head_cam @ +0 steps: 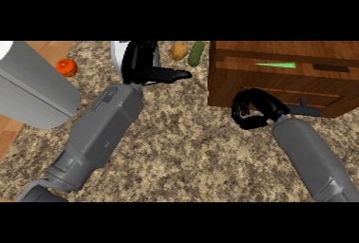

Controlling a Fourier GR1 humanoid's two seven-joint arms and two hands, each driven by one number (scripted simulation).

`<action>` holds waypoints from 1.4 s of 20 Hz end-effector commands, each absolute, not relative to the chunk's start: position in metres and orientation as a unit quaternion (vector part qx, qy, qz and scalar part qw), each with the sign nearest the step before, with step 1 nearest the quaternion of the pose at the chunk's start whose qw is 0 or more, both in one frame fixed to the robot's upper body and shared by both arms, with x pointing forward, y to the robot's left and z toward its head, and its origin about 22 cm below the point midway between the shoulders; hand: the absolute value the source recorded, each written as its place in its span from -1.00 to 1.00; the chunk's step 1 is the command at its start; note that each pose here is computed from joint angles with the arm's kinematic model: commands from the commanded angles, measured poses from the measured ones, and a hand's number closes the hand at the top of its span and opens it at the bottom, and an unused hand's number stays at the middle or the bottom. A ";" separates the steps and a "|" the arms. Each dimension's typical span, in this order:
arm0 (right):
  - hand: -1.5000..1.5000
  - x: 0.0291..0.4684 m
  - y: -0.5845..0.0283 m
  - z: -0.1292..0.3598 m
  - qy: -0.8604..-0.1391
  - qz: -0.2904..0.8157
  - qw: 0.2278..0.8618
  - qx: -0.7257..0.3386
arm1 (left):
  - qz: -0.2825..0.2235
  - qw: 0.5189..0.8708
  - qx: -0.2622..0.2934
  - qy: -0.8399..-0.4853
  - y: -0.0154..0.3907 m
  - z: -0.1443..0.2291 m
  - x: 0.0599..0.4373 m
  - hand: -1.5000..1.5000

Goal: Pick up the cup, place it into the drawer and close the drawer

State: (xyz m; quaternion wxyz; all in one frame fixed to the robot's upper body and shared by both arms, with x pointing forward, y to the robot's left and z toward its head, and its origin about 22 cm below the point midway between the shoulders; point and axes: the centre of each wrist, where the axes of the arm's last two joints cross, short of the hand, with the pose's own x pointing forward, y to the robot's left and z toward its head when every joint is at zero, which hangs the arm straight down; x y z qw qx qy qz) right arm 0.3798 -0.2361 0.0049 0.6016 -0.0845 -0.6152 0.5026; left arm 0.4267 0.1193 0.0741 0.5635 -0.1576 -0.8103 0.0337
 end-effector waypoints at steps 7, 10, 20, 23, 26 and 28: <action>1.00 0.433 -0.284 0.076 -0.674 0.393 0.606 -0.153 | 0.022 0.563 -0.160 -0.810 0.157 0.070 0.422 -1.00; 1.00 0.435 -0.293 0.084 -0.681 0.376 0.609 -0.157 | 0.019 0.568 -0.167 -0.806 0.162 0.066 0.419 -1.00; 1.00 0.438 -0.309 0.120 -0.701 0.358 0.601 -0.139 | 0.008 0.566 -0.198 -0.800 0.157 0.059 0.411 -1.00; 1.00 0.437 -0.317 0.125 -0.702 0.353 0.606 -0.128 | 0.010 0.565 -0.195 -0.802 0.167 0.063 0.413 -1.00; 1.00 0.436 -0.323 0.130 -0.702 0.351 0.608 -0.122 | 0.007 0.570 -0.198 -0.797 0.166 0.055 0.409 -1.00; 1.00 0.432 -0.327 0.125 -0.700 0.351 0.611 -0.115 | 0.015 0.563 -0.200 -0.802 0.168 0.061 0.411 -1.00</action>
